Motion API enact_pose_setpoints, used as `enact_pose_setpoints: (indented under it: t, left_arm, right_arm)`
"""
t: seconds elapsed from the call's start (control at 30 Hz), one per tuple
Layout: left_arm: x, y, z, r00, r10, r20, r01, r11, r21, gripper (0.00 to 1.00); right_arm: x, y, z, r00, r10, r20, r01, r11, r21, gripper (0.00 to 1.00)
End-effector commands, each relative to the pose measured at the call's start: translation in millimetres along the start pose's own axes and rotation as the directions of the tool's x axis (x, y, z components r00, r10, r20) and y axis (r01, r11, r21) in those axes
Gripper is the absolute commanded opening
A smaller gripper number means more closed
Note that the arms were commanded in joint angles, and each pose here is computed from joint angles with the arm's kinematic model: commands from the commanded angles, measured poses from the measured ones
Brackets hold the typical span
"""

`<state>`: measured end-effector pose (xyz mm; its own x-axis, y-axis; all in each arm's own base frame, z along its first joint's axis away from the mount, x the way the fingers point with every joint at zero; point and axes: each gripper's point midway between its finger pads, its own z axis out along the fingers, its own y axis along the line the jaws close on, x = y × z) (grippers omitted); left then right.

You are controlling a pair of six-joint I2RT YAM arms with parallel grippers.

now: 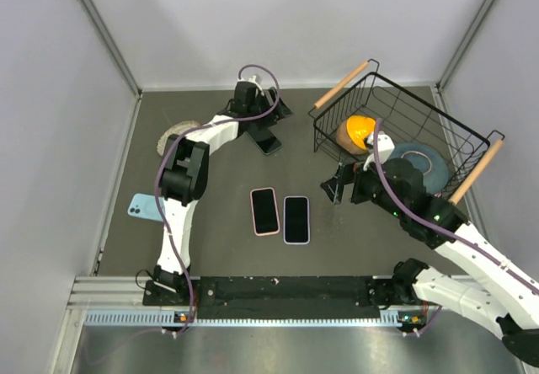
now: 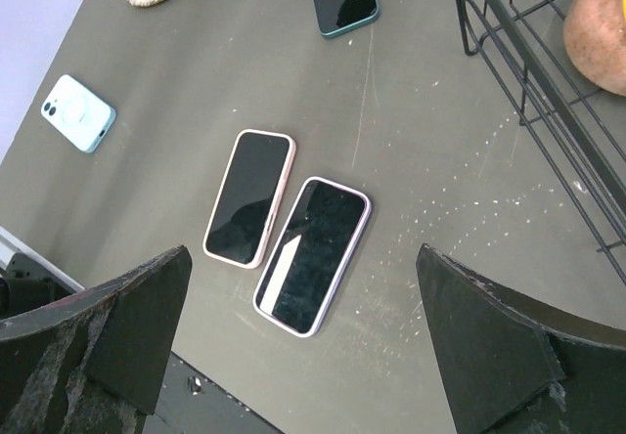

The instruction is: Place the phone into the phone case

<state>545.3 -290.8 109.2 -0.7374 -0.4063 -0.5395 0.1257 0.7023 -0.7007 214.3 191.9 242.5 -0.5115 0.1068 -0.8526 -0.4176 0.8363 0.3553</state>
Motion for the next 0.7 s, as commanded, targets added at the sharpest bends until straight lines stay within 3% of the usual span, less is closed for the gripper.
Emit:
enact_pose_setpoints:
  t: [0.0, 0.37, 0.67]
  left_arm:
    - [-8.0, -12.1, 11.8, 1.0, -0.013, -0.004, 0.013, 1.0, 0.025, 0.82]
    - [22.0, 15.5, 10.3, 0.996, -0.044, -0.081, 0.036, 0.995, -0.089, 0.81]
    - [36.8, 36.6, -9.4, 0.994, 0.027, -0.103, -0.045, 0.982, -0.182, 0.8]
  right_arm:
    - [-26.2, 8.0, -19.1, 0.997, 0.001, 0.071, 0.0, 1.0, -0.016, 0.99]
    - [-28.5, 14.5, -22.7, 0.998, 0.004, 0.062, -0.002, 0.999, -0.044, 0.99]
    - [-27.6, 13.6, -34.5, 0.996, 0.045, 0.078, -0.041, 0.998, -0.052, 0.99]
